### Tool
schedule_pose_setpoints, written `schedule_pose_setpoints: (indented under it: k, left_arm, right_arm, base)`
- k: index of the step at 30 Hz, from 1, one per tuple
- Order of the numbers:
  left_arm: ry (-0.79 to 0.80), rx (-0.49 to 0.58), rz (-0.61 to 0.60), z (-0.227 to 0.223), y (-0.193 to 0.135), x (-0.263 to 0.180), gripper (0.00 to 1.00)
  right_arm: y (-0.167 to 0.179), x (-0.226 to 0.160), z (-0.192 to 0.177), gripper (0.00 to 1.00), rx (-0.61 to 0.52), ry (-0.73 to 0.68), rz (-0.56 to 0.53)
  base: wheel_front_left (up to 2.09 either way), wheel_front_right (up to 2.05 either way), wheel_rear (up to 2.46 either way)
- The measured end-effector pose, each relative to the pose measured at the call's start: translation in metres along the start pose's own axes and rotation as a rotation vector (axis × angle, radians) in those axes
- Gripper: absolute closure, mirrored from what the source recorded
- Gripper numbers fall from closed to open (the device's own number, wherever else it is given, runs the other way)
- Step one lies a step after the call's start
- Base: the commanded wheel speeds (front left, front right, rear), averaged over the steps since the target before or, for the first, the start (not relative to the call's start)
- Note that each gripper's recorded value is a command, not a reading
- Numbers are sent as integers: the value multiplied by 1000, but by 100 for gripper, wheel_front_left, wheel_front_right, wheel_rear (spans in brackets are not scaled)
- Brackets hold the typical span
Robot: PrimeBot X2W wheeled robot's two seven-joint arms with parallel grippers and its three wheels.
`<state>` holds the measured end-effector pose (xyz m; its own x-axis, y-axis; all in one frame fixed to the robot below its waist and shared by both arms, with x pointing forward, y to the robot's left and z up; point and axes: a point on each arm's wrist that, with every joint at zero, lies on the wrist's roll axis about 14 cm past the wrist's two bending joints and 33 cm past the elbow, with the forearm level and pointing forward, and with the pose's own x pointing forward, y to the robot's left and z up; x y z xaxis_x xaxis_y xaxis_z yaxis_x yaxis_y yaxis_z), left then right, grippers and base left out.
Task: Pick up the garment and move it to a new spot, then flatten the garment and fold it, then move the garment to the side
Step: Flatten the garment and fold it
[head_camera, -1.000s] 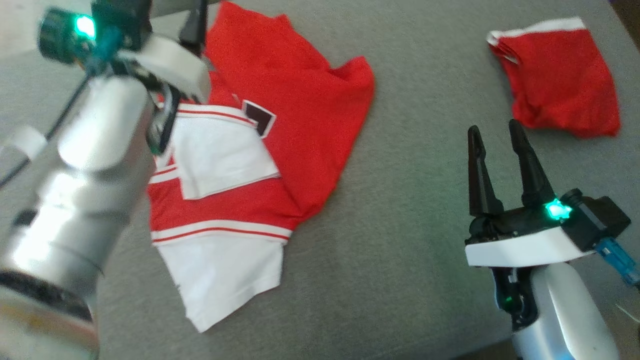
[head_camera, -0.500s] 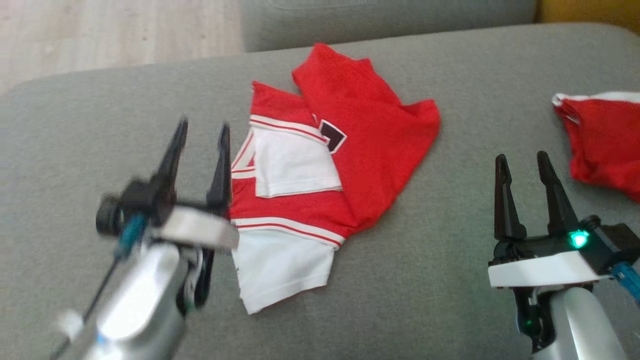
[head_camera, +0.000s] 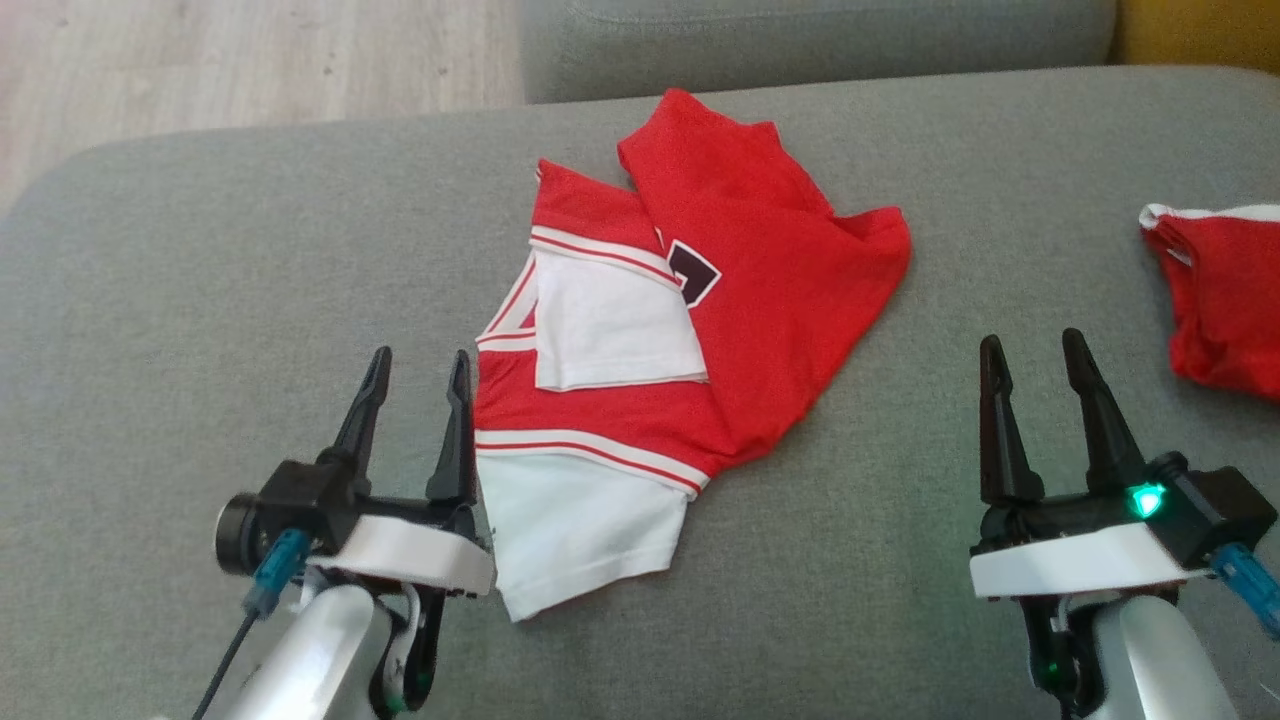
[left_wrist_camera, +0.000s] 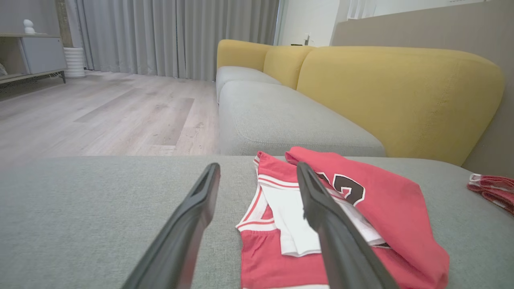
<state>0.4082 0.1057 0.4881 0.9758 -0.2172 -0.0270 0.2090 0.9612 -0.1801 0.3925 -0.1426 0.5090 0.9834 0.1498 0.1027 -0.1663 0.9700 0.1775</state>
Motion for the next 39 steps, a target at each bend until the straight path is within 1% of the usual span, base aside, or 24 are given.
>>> schedule_pose_setpoints:
  k: [3,5,6,7,9,15,21,28,29,31,32,39]
  left_arm:
    - [36,-8,-34,-10,-6,7,0]
    - [84,-43,-71,-20,-15,15,0]
    - [115,-47,-86,-27,-19,18,0]
    - [181,-44,-119,-42,-26,25,0]
    - [243,-50,-138,-57,-31,32,0]
    - [382,-15,-133,-94,-33,51,0]
    - [455,13,-107,-119,-28,62,0]
    - [439,-16,-140,-122,-38,71,0]
    - [436,-16,-143,-122,-38,70,42]
    - [437,-12,-152,-122,-40,69,93]
    - [440,-9,-159,-123,-41,69,100]
    - [390,-9,-171,-112,-45,71,100]
  right_arm:
    - [-3,-1,-5,0,1,14,-9]
    - [-7,-1,-9,0,1,26,-19]
    - [-8,-2,-11,0,1,32,-23]
    - [-11,-1,-13,0,0,39,-32]
    - [-17,0,-14,0,-4,40,-49]
    - [-34,2,-18,0,-15,50,-92]
    - [-46,-1,-24,0,-21,70,-128]
    - [-53,-3,-25,0,-21,76,-150]
    - [-53,-3,-25,0,-21,76,-151]
    - [-53,-3,-25,0,-21,75,-151]
    - [-53,-3,-25,0,-21,75,-151]
    - [-51,-4,-22,0,-20,69,-145]
  base:
    - [0,0,0]
    - [0,0,0]
    - [0,0,0]
    - [0,0,0]
    - [0,0,0]
    - [0,0,0]
    - [0,0,0]
    - [0,0,0]
    - [0,0,0]
    - [0,0,0]
    - [0,0,0]
    - [0,0,0]
